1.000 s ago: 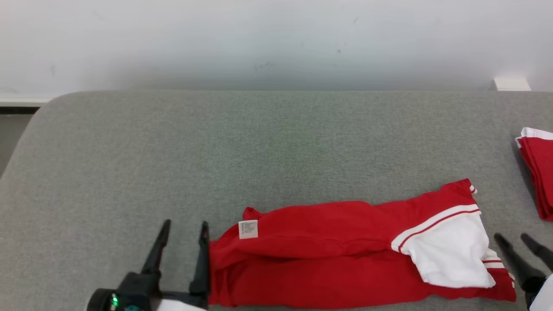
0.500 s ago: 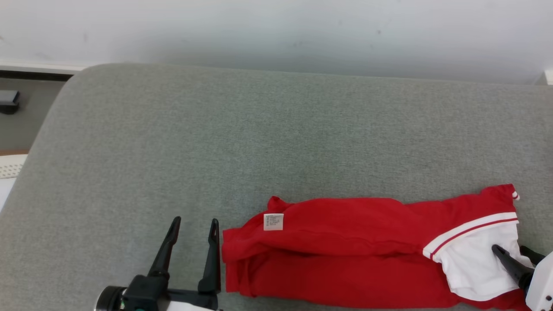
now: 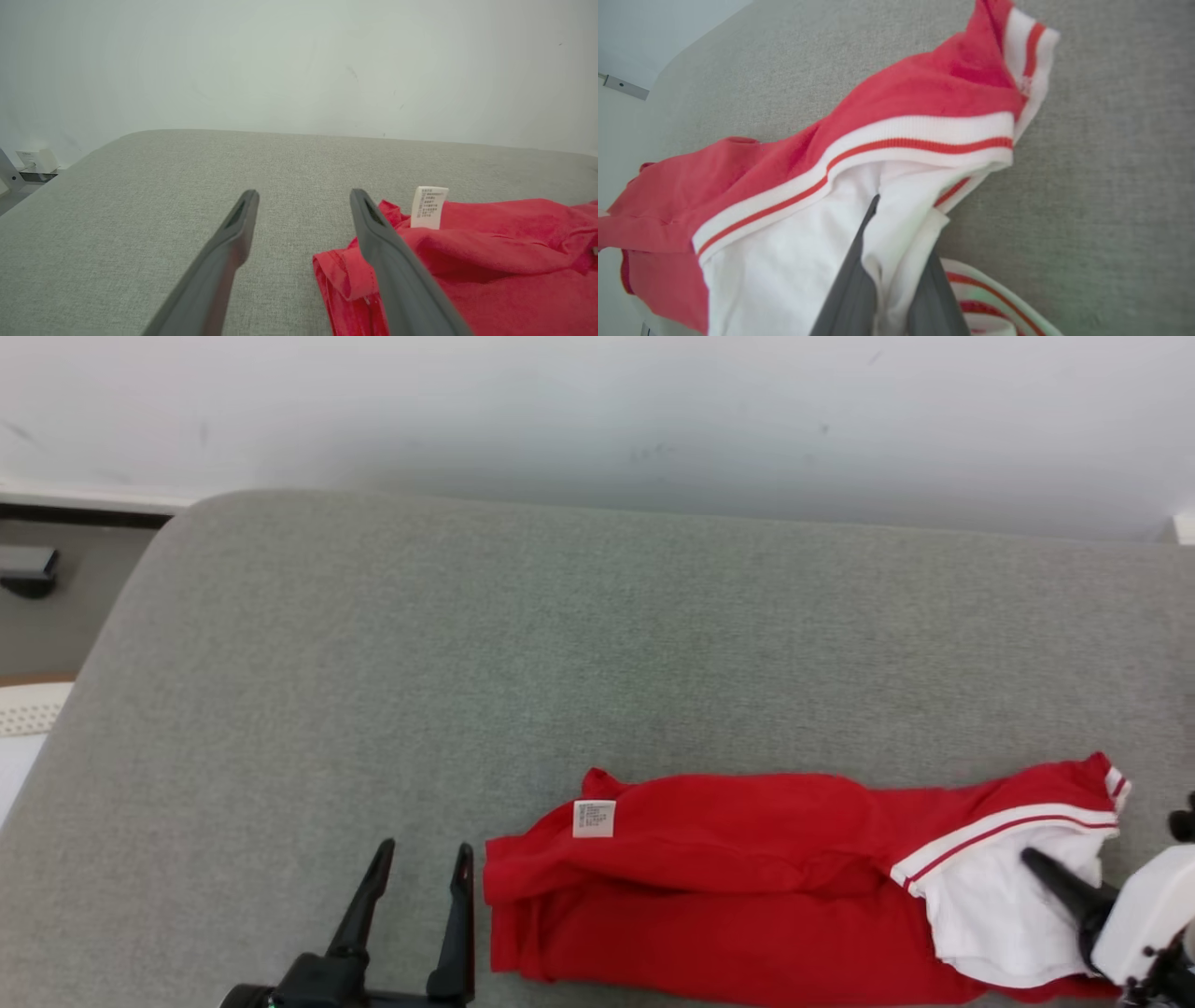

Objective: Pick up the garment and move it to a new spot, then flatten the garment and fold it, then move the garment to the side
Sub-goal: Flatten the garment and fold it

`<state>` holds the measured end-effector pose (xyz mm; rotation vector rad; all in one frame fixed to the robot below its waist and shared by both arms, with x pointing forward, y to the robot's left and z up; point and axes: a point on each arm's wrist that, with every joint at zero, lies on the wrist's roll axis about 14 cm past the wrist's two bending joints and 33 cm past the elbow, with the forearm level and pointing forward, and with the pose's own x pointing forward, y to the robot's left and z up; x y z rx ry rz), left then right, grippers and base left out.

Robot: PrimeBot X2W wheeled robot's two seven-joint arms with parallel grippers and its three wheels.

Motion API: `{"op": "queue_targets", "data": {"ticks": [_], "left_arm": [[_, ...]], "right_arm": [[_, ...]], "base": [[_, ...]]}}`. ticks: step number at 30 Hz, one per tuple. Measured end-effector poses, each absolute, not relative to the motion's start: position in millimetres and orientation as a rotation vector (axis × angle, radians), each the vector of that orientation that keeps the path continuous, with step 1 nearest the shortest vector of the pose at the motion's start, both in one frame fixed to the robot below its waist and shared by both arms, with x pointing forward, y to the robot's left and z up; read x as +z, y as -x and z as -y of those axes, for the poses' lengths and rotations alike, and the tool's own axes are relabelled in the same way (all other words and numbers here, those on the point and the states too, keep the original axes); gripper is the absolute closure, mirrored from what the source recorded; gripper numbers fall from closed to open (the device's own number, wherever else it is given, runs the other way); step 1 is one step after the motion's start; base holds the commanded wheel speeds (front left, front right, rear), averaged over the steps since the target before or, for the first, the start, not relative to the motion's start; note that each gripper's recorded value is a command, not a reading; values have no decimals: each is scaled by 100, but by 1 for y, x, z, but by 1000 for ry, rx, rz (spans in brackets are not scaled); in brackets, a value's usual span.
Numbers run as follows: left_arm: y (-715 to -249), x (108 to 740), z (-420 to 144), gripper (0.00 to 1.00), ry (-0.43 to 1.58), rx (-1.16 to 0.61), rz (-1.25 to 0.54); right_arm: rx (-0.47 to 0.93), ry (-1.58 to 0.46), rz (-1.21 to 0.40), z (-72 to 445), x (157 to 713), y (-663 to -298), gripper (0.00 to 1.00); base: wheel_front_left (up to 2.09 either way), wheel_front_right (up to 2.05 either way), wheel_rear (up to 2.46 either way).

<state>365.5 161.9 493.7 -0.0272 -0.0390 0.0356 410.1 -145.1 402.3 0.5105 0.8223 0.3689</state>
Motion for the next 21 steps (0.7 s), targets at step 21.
{"op": "queue_targets", "data": {"ticks": [21], "left_arm": [[-361, 488, -137, 0, 30, -60, 25]], "right_arm": [[294, -564, -511, 227, 511, -415, 100]], "base": [[0, 0, 0]]}}
